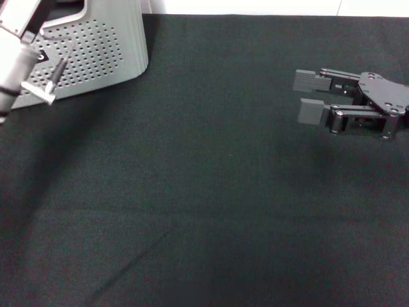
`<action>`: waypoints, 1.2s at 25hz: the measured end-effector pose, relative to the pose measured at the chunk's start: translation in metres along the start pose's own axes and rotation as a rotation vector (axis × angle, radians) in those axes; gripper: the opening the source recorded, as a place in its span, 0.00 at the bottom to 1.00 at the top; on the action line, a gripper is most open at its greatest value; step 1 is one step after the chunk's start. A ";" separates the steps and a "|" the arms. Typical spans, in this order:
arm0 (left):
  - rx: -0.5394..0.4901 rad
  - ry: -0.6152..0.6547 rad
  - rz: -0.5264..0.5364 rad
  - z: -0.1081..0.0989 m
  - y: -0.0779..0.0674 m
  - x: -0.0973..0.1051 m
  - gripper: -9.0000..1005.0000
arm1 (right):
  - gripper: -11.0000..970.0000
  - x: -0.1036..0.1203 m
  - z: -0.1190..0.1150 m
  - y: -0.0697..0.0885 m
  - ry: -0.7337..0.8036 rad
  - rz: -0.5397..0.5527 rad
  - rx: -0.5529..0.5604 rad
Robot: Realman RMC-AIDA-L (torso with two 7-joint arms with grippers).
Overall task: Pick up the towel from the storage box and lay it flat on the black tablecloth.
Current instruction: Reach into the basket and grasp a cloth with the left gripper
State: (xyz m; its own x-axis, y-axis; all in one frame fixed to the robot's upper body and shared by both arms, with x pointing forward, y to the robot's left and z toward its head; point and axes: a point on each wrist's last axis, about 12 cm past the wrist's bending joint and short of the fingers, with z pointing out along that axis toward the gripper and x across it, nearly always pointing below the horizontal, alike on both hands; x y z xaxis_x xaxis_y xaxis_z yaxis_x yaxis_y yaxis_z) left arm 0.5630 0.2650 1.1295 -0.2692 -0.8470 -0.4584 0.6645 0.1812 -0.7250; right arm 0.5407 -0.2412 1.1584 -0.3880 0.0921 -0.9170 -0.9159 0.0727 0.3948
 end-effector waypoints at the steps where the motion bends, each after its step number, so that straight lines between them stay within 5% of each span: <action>1: -0.015 0.003 -0.002 0.004 0.001 -0.002 0.71 | 0.88 0.000 0.000 0.000 0.000 0.001 0.001; 6: -0.060 0.032 0.018 0.020 0.002 -0.008 0.71 | 0.88 0.002 -0.003 -0.001 0.000 0.008 0.009; 12: -0.178 0.089 0.175 0.044 -0.011 -0.023 0.71 | 0.88 0.000 -0.006 -0.001 -0.005 -0.005 0.020; 30: -0.468 0.028 0.503 0.051 -0.002 -0.077 0.71 | 0.87 -0.003 -0.009 -0.004 -0.013 -0.018 0.035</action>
State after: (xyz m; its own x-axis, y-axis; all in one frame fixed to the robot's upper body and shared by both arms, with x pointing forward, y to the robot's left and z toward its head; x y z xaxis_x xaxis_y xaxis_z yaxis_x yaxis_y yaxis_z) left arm 0.6183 0.3046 1.1925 -0.0288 -0.5911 -0.8061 0.3439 0.7513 -0.5632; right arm 0.5446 -0.2512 1.1593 -0.3702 0.1035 -0.9231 -0.9183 0.1092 0.3805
